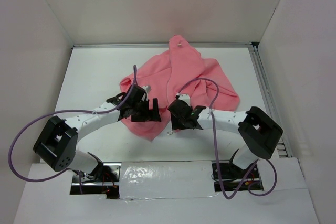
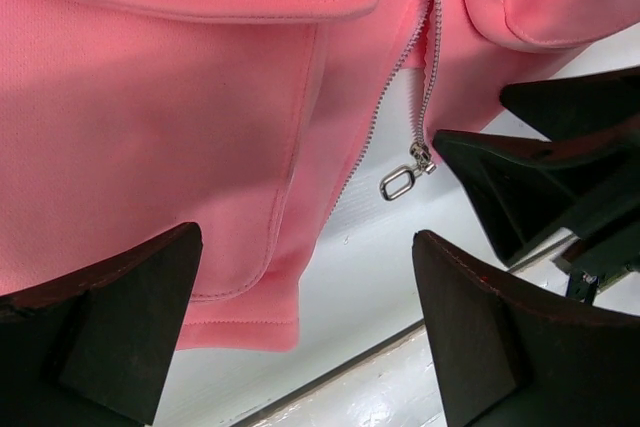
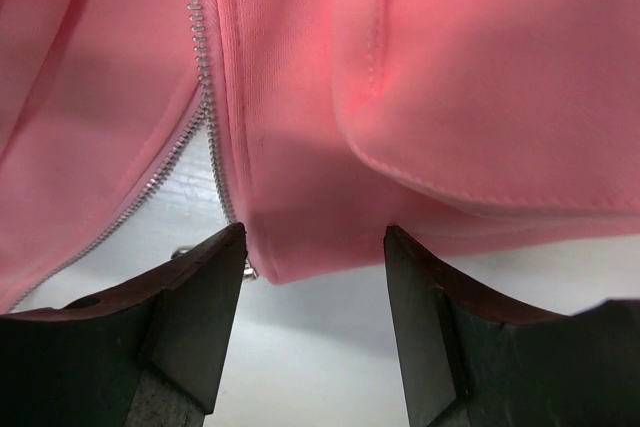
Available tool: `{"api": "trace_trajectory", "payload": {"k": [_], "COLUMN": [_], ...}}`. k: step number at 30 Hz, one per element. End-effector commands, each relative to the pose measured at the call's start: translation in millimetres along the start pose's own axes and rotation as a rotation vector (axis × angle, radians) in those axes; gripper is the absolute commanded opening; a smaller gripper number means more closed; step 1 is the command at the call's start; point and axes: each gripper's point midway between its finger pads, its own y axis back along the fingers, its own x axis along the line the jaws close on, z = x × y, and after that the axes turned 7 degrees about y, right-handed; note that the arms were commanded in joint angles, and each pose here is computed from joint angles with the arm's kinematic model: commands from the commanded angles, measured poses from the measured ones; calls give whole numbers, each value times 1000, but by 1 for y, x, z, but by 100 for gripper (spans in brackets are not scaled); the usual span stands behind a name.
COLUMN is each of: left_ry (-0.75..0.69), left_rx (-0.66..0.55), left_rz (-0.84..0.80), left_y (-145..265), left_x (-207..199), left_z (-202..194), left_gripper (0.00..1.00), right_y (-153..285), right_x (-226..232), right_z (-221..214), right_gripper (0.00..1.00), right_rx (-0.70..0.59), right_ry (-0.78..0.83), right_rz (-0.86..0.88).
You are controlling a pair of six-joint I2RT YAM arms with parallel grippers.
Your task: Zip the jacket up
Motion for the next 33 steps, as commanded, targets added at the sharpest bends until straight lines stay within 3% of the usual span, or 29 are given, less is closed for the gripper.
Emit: {"api": "trace_trajectory", "payload": {"k": [1, 4, 7, 8, 10, 12, 13, 19, 25, 33], "left_ry": [-22, -24, -25, -25, -28, -32, -36, -60, -124, -205], "left_rx": [-24, -27, -31, -35, -39, -44, -49, -76, -103, -167], "left_rz": [-46, -49, -54, -49, -50, -50, -55, -77, -214, -386], "left_y": [6, 8, 10, 10, 12, 13, 14, 23, 44, 73], "left_x": [-10, -11, -12, -11, -12, -12, -13, -23, -53, -96], "left_z": [3, 3, 3, 3, 4, 4, 6, 15, 20, 30], "left_gripper": [99, 99, 99, 99, 99, 99, 99, 99, 99, 99], "right_y": [-9, -24, -37, -40, -45, -48, -48, -20, 74, 162], "right_x": [17, 10, 4, 1, -1, 0, 0, 18, 39, 30], "right_z": [21, 12, -1, -7, -16, -25, -26, 20, 115, 162], "right_gripper": [65, 65, 56, 47, 39, 2, 0, 0, 0, 0], "right_rx": [-49, -8, 39, 60, 85, 108, 111, -25, -409, -769], "right_ry": [23, 11, 0, -1, -4, -8, -9, -36, -199, -264], "right_rz": [56, -10, -67, -79, -87, -85, -89, 16, 337, 564]}}
